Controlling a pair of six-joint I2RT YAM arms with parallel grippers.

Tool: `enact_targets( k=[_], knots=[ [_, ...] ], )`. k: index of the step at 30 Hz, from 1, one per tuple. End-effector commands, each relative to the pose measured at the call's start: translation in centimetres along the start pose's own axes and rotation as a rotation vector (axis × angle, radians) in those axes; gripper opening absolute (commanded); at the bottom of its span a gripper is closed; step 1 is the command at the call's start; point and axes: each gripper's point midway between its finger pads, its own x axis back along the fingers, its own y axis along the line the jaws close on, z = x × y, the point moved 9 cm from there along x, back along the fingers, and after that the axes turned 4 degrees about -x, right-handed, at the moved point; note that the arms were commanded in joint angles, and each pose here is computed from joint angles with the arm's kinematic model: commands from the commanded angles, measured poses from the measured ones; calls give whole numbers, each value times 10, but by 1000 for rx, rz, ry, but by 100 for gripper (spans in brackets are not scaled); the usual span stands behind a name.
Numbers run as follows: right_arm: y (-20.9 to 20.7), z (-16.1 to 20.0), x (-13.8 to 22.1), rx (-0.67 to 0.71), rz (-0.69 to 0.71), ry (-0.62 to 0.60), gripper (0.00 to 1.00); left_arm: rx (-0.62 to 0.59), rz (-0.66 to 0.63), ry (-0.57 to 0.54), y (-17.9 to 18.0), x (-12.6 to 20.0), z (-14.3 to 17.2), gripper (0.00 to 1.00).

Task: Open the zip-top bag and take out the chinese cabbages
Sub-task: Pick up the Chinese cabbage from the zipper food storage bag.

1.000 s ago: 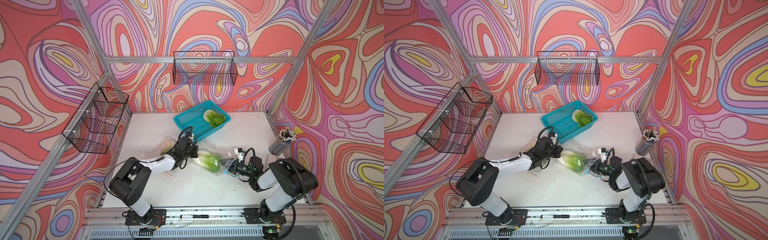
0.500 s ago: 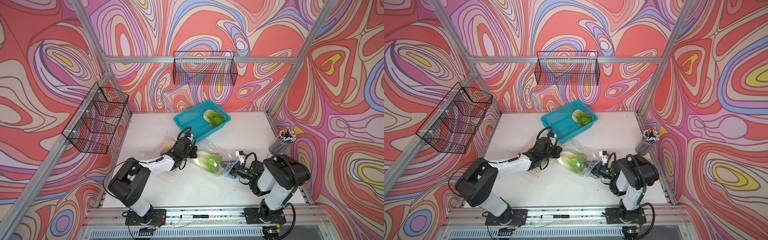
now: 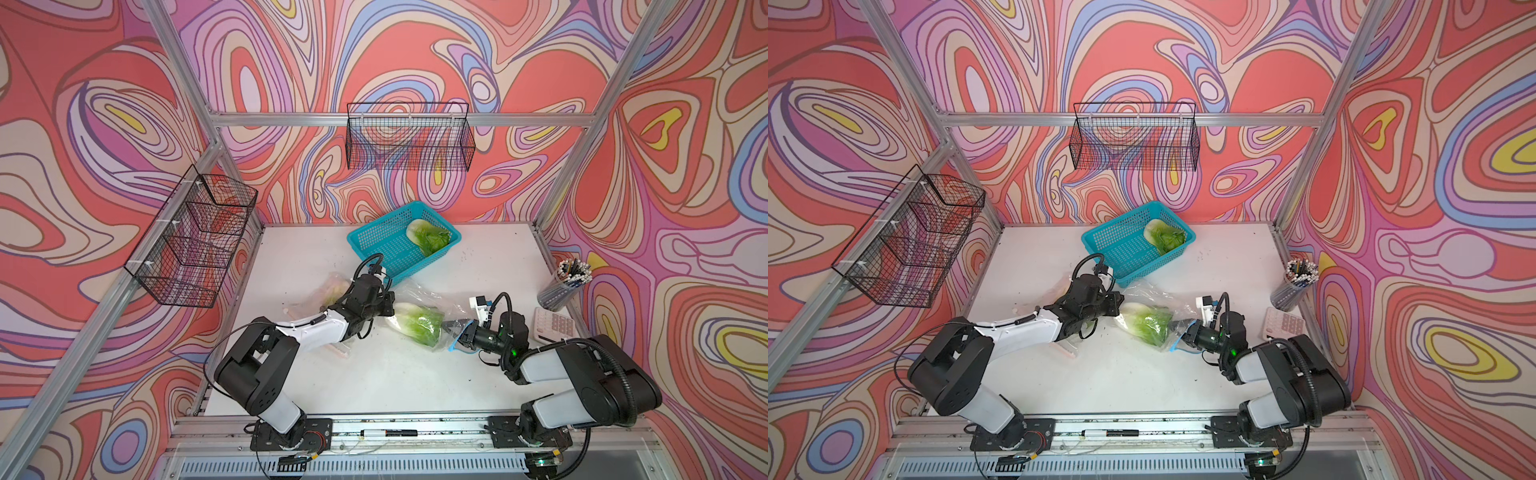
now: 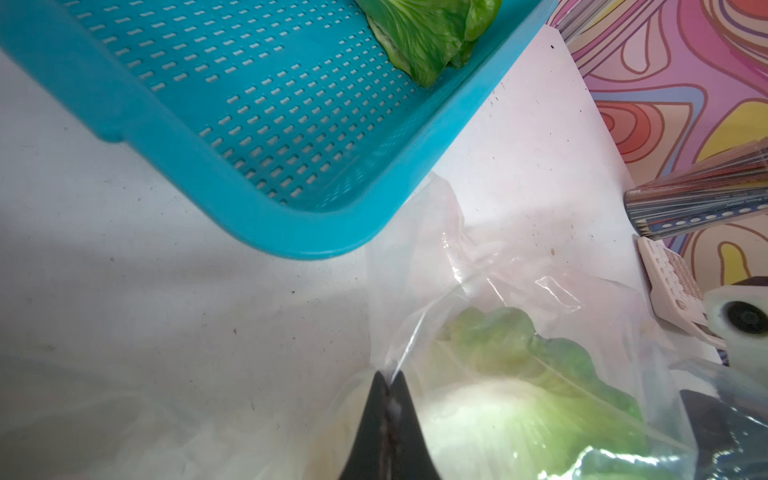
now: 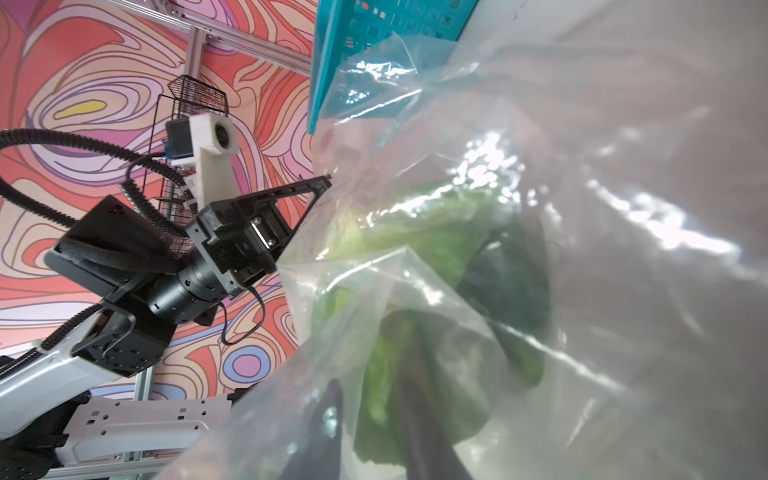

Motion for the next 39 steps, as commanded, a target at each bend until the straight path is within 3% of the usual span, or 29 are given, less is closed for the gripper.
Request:
enact_targets(
  k=[1, 9, 19, 39],
  knots=[
    [-10, 7, -1, -32, 35, 31, 24, 14, 13, -13, 1, 3, -1, 0],
    [-15, 6, -3, -38, 74, 36, 21, 11, 18, -22, 1, 5, -2, 0],
    [-3, 2, -17, -24, -16, 40, 33, 17, 34, -25, 1, 3, 0, 0],
    [-2, 2, -58, -73, -152, 39, 38, 53, 66, -5, 1, -2, 6, 0]
  ],
)
